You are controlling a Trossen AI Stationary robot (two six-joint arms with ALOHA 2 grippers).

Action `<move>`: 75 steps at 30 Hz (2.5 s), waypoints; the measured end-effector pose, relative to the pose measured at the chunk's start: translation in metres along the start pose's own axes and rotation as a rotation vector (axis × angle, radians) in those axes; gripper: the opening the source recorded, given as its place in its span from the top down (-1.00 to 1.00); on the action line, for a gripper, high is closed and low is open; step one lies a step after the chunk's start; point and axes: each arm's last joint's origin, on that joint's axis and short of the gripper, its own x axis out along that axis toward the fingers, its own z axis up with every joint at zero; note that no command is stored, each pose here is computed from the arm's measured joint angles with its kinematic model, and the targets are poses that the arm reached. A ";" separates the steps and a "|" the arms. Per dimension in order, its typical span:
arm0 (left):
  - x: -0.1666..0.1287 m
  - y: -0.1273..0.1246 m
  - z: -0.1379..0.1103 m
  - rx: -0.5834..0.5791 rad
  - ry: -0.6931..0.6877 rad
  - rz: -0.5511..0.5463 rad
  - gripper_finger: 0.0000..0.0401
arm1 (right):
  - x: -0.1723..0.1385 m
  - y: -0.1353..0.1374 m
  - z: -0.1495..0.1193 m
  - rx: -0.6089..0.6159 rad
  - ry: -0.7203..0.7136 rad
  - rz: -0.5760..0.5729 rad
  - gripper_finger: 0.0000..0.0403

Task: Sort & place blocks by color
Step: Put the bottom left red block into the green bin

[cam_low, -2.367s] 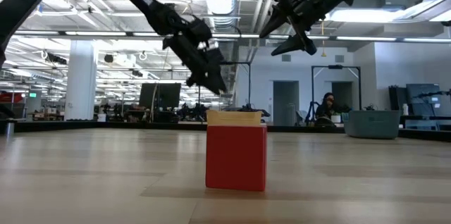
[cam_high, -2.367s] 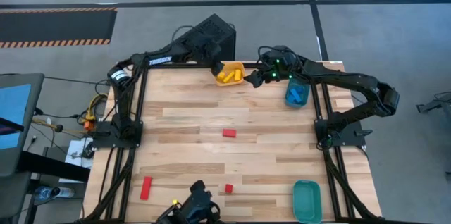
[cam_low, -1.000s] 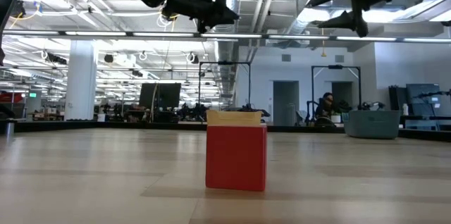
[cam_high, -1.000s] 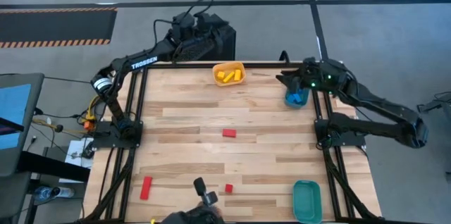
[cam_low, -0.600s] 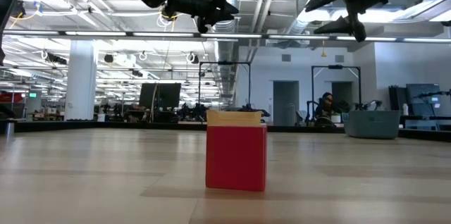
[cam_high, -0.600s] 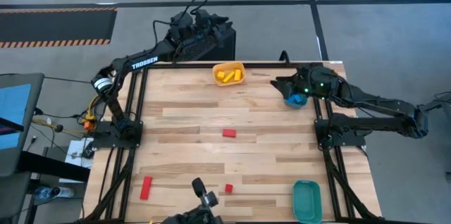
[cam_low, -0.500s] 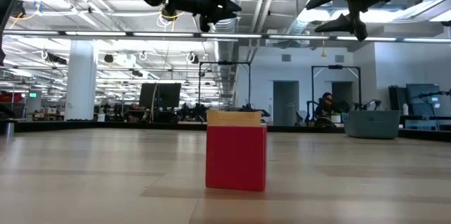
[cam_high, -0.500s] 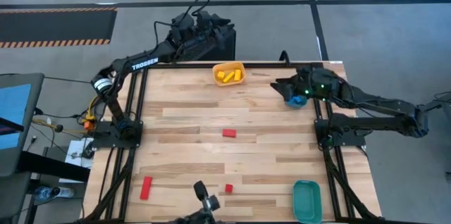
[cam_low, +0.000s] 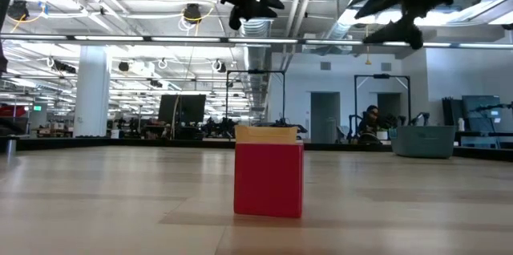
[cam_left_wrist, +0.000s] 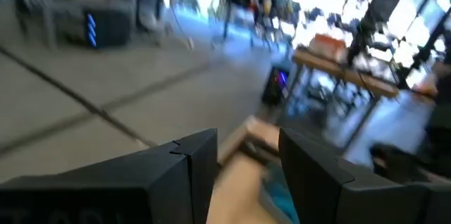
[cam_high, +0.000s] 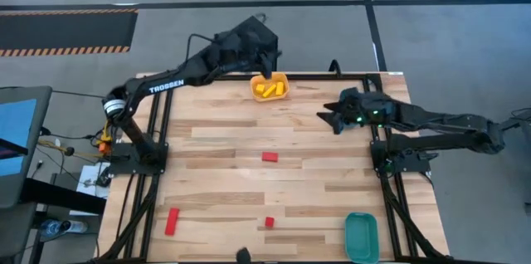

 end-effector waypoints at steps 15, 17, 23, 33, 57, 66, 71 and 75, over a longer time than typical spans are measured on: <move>-0.061 -0.106 -0.045 0.079 0.187 0.127 0.32 | 0.061 0.033 -0.047 -0.051 0.306 0.274 -0.50; -0.074 -0.104 -0.043 0.067 0.172 0.152 0.32 | 0.063 0.042 -0.051 -0.046 0.285 0.278 -0.50; -0.121 -0.090 -0.046 0.043 0.116 0.158 0.32 | 0.070 0.065 -0.049 -0.028 0.244 0.252 -0.50; -0.199 -0.086 -0.076 0.003 0.284 -0.068 0.32 | 0.109 0.115 -0.055 -0.046 0.246 0.199 -0.50; -0.308 -0.108 -0.209 -0.129 1.054 -0.109 0.26 | 0.209 0.246 -0.109 0.339 0.356 -0.136 -0.50; -0.321 -0.114 -0.230 -0.238 1.148 0.000 0.05 | 0.208 0.257 -0.107 0.367 0.362 -0.193 -0.50; -0.332 -0.123 -0.245 -0.281 1.265 0.092 -0.10 | 0.209 0.253 -0.107 0.360 0.406 -0.217 -0.50; -0.341 -0.129 -0.259 -0.253 1.395 0.153 -0.18 | 0.208 0.252 -0.108 0.357 0.434 -0.217 -0.50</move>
